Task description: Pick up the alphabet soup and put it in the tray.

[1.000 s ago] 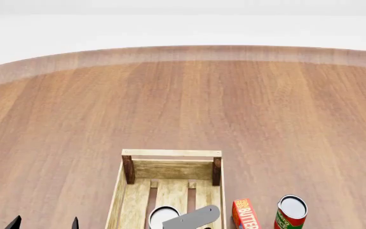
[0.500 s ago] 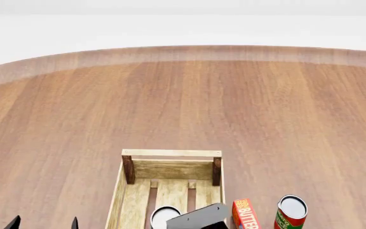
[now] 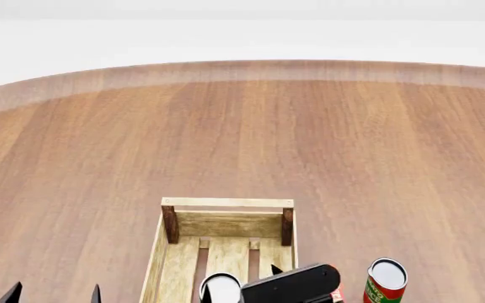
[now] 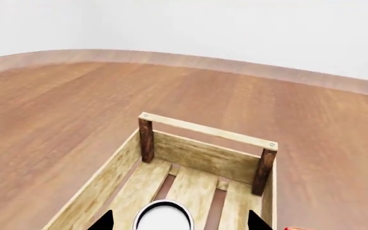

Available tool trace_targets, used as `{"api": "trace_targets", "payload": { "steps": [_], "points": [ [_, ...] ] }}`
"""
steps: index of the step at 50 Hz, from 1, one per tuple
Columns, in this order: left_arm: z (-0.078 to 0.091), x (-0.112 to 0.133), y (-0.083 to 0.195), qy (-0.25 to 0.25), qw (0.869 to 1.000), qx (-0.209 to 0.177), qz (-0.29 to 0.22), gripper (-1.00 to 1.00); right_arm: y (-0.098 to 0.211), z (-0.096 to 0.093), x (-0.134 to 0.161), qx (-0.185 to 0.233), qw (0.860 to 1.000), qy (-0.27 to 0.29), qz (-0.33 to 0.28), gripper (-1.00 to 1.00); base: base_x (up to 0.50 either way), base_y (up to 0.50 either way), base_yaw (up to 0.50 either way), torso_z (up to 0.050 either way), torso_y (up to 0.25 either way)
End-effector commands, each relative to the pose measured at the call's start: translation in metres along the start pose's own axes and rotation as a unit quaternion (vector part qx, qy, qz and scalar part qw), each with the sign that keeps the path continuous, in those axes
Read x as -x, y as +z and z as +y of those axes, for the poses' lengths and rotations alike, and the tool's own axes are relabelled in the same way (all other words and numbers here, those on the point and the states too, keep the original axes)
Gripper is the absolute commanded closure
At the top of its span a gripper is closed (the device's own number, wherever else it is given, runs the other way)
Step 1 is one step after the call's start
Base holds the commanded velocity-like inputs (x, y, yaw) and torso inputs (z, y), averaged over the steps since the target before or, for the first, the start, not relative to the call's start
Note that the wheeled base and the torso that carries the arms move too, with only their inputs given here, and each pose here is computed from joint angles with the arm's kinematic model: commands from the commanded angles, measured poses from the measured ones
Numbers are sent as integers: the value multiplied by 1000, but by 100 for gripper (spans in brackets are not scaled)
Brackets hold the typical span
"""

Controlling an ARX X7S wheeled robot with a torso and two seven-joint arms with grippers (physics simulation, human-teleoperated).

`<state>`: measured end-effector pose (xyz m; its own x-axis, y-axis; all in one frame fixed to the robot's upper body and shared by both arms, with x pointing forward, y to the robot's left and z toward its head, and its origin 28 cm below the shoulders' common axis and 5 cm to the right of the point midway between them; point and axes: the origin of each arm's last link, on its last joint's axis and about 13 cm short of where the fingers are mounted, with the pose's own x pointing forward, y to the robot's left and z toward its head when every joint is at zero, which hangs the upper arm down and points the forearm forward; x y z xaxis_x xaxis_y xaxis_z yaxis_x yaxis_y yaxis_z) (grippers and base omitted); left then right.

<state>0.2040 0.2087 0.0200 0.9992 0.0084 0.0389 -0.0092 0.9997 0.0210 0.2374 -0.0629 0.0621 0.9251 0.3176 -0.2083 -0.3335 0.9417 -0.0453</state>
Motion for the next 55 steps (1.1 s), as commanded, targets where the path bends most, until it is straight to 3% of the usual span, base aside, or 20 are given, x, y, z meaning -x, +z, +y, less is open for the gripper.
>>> {"api": "trace_targets", "payload": {
  "steps": [1, 29, 55],
  "points": [
    [-1, 1, 3, -3, 1000, -1, -10, -100, 19, 1, 21, -5, 999, -2, -35, -100, 0, 0, 0, 0, 0],
    [-3, 5, 15, -12, 999, 10, -37, -100, 49, -1, 56, -15, 994, -3, -106, -100, 0, 0, 0, 0, 0],
    [-6, 10, 48, -21, 997, 33, -68, -100, 74, -6, 80, -2, 990, -16, -143, -100, 0, 0, 0, 0, 0]
  ]
}}
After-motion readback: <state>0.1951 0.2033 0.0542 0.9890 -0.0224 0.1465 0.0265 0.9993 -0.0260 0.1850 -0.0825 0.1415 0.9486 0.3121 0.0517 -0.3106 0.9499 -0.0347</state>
